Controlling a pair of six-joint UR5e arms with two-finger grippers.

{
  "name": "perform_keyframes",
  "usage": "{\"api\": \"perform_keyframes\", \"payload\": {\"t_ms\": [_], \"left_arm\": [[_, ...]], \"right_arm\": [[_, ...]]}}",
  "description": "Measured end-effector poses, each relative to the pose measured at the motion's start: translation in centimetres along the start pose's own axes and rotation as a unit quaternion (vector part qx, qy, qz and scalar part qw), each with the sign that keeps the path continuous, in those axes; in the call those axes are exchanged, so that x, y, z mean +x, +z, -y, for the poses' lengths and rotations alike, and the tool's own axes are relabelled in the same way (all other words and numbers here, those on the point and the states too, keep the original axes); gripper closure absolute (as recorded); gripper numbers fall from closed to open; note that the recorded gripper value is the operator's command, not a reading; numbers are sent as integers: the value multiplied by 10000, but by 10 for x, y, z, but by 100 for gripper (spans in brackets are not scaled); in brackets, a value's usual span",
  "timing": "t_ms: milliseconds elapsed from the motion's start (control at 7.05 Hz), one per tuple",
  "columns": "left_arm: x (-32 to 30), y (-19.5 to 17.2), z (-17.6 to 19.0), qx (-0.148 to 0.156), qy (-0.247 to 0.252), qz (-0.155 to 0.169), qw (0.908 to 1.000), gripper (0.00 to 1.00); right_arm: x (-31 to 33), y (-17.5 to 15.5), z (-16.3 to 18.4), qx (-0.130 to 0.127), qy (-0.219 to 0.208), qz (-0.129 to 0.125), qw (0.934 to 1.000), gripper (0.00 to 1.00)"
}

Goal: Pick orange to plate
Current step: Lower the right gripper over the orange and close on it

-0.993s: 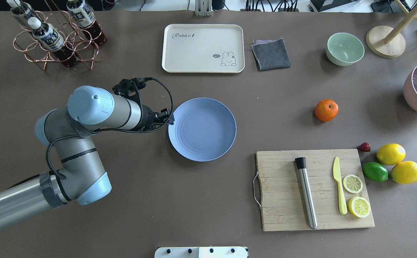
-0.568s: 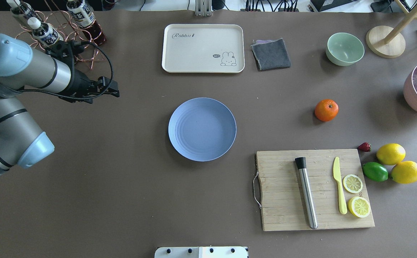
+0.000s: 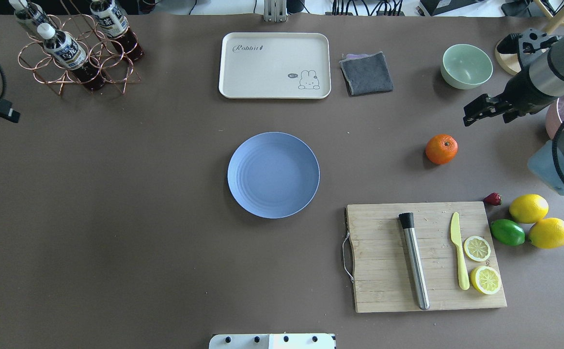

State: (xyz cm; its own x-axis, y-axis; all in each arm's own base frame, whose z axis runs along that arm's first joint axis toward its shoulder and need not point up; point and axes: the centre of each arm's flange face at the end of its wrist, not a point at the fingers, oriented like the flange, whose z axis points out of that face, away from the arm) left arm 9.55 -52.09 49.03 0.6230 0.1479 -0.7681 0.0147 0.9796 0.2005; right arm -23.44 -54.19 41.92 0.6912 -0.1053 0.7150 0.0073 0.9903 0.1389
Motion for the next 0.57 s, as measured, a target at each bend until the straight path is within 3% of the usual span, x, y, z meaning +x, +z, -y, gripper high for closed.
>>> {"api": "perform_keyframes", "payload": {"t_ms": [284,568], "left_arm": [[-90,-19,-19,-287,161,116,9994,2],[-119,-14,-30,-426,127,234,9987,2]], "right_arm": [[-22,24,26,-102,-3,-28,9999,1],[-27,54,41,-213,6,-161,9996,1]]}}
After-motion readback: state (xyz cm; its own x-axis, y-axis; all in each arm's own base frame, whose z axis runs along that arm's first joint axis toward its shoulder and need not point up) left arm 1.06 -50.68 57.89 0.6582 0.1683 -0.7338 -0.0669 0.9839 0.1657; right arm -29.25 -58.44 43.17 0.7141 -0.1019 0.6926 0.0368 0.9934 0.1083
